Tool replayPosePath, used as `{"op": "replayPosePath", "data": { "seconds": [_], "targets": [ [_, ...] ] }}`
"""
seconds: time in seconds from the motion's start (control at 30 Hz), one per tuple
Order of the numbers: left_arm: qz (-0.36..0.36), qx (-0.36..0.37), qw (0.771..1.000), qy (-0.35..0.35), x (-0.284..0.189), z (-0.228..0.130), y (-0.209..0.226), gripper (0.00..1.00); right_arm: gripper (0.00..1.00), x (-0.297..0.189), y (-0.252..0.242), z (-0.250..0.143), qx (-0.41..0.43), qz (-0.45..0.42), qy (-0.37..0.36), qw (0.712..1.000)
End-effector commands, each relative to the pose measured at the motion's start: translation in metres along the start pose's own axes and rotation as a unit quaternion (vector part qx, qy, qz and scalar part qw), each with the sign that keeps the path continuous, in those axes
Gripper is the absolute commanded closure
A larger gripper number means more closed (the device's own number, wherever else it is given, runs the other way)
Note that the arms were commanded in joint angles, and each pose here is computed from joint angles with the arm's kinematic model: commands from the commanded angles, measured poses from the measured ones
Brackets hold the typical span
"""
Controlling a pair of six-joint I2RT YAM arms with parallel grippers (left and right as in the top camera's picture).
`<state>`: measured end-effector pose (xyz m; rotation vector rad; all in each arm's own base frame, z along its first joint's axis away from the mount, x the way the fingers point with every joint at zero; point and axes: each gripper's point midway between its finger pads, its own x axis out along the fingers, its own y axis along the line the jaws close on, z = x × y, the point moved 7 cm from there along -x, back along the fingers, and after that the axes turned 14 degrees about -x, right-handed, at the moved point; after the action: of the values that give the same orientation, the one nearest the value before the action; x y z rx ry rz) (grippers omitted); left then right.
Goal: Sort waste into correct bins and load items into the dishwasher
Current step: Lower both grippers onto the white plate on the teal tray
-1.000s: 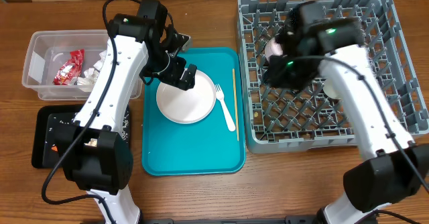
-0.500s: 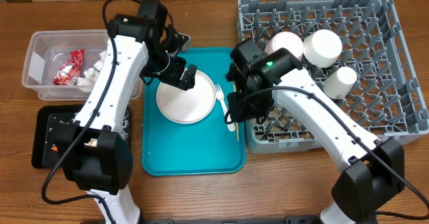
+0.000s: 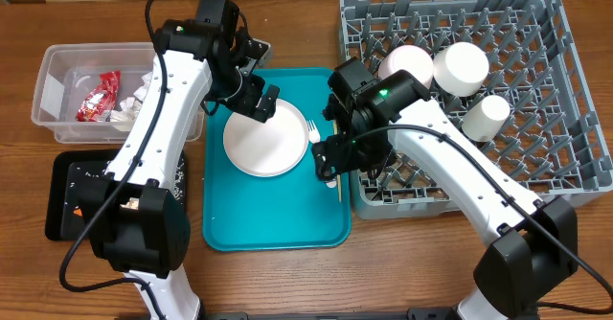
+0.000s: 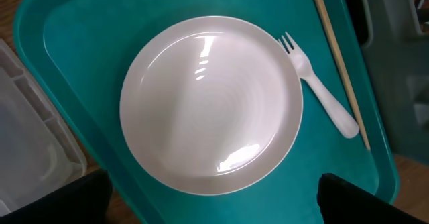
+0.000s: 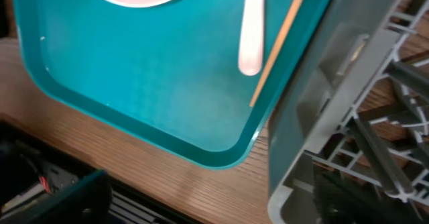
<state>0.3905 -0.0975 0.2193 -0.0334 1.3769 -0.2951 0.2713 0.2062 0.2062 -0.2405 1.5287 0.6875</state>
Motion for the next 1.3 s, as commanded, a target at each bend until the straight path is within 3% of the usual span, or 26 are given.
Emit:
{"op": "replayPosePath", "data": {
  "seconds": [0.0, 0.13, 0.23, 0.4, 0.6, 0.8, 0.9, 1.27],
  "targets": [
    [-0.014, -0.008, 0.999, -0.029, -0.015, 0.005, -0.008, 0.00, 0.00, -0.006, 0.008, -0.004, -0.004, 0.024, -0.006, 1.000],
    [-0.077, -0.053, 0.996, -0.015, -0.016, 0.002, -0.021, 0.00, 0.00, -0.007, 0.014, -0.004, -0.003, 0.053, -0.006, 0.999],
    [-0.077, -0.058, 0.995, -0.012, -0.016, 0.001, -0.021, 0.00, 0.00, -0.007, 0.021, -0.005, -0.005, 0.081, -0.003, 0.997],
    [-0.042, -0.087, 0.995, 0.006, -0.014, -0.005, -0.013, 0.00, 0.00, -0.005, 0.027, -0.006, -0.015, 0.081, 0.000, 0.997],
    [0.005, -0.177, 0.984, 0.037, 0.001, -0.018, -0.003, 0.18, 0.00, -0.004, 0.031, -0.002, -0.024, 0.078, -0.010, 0.997],
    [0.060, -0.232, 0.968, 0.067, 0.026, -0.038, 0.012, 0.22, 0.00, -0.004, 0.031, -0.002, -0.025, 0.078, -0.012, 0.997],
    [0.068, -0.242, 0.965, 0.074, 0.042, -0.045, 0.016, 0.33, 0.00, -0.004, 0.030, -0.002, -0.025, 0.074, -0.011, 0.997],
    [0.114, -0.294, 0.947, 0.061, 0.085, -0.063, 0.035, 0.34, 0.00, -0.004, 0.028, -0.002, -0.024, 0.065, -0.010, 0.998]
  ]
}}
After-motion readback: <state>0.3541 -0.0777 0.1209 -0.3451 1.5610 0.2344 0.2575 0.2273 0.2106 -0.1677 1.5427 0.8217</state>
